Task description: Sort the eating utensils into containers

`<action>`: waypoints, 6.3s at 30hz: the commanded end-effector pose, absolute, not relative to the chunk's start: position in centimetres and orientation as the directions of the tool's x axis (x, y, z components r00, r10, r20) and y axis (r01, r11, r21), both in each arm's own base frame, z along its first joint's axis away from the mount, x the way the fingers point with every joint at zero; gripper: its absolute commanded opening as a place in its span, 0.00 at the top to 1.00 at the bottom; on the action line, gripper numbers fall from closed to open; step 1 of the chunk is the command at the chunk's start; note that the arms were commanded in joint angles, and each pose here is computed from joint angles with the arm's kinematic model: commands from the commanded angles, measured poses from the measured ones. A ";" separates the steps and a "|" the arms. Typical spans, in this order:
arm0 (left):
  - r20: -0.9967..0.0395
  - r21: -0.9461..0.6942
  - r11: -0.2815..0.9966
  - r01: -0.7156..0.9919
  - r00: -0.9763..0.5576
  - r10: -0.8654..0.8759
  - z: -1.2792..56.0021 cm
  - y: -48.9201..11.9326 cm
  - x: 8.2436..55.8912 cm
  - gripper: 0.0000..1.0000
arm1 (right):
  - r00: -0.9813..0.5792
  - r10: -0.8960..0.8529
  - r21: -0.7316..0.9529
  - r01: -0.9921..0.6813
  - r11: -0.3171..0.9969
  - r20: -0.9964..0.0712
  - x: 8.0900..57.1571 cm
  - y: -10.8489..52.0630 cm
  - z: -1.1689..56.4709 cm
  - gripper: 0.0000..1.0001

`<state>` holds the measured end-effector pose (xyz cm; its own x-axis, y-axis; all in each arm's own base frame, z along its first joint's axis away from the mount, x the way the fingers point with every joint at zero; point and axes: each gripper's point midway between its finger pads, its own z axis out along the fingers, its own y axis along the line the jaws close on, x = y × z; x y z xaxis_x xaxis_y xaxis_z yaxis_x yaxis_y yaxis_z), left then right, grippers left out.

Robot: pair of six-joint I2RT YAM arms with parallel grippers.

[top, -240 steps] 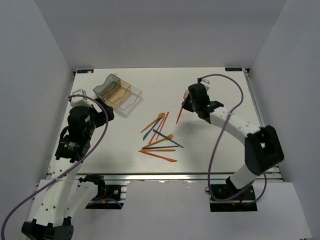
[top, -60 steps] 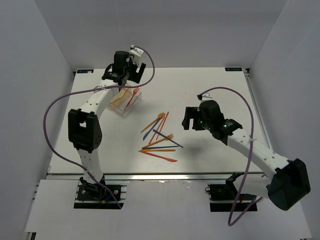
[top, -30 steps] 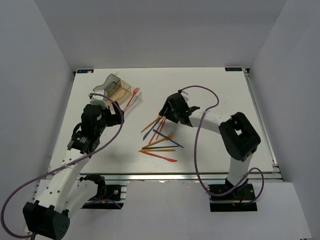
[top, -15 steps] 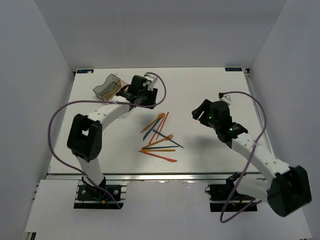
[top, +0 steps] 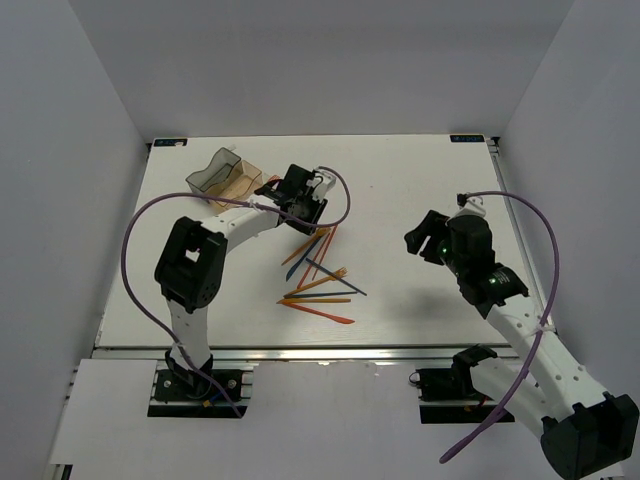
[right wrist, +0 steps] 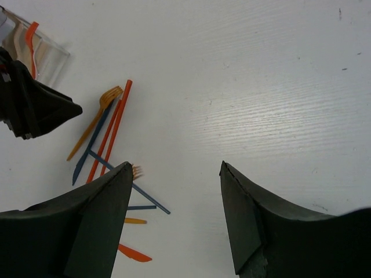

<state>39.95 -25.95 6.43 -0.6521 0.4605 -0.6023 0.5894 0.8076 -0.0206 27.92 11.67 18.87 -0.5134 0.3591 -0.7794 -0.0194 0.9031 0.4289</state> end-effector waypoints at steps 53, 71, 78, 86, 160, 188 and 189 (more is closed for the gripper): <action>-0.750 0.217 0.743 0.633 -0.379 0.542 17.3 -25.7 44.5 1.00 | -0.470 0.293 0.371 -0.079 0.925 -0.833 27.0 10.6 20.0 0.31; -0.803 0.282 0.776 0.564 -0.304 0.513 21.2 -14.8 54.8 1.00 | -0.483 0.250 0.349 -0.126 0.929 -0.839 26.6 10.9 20.0 0.31; -0.803 0.238 0.757 0.609 -0.315 0.506 18.1 -14.9 53.6 1.00 | -0.488 0.248 0.351 -0.130 0.927 -0.837 26.9 11.2 19.5 0.31; -0.793 0.233 0.775 0.588 -0.346 0.501 15.0 -13.4 53.4 1.00 | -0.497 0.242 0.351 -0.138 0.926 -0.833 27.0 11.4 19.1 0.30; -0.503 -0.033 0.535 0.844 -0.477 0.721 5.9 -30.5 25.1 0.60 | -0.661 0.131 0.422 -0.303 0.854 -0.739 24.6 15.2 14.8 0.22; -0.436 0.096 0.577 0.811 -0.486 0.757 1.6 -28.7 28.3 0.76 | -0.626 0.126 0.422 -0.350 0.836 -0.770 24.0 15.4 16.6 0.22; -0.426 0.107 0.576 0.810 -0.486 0.763 1.7 -28.5 28.4 0.78 | -0.625 0.128 0.423 -0.352 0.835 -0.770 24.0 15.4 16.6 0.22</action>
<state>27.21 -29.03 1.47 -0.4958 0.7490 -0.4396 0.8189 0.5717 0.0504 23.76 15.10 15.21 -0.6600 0.1298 -0.7399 -0.3117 0.8489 0.4270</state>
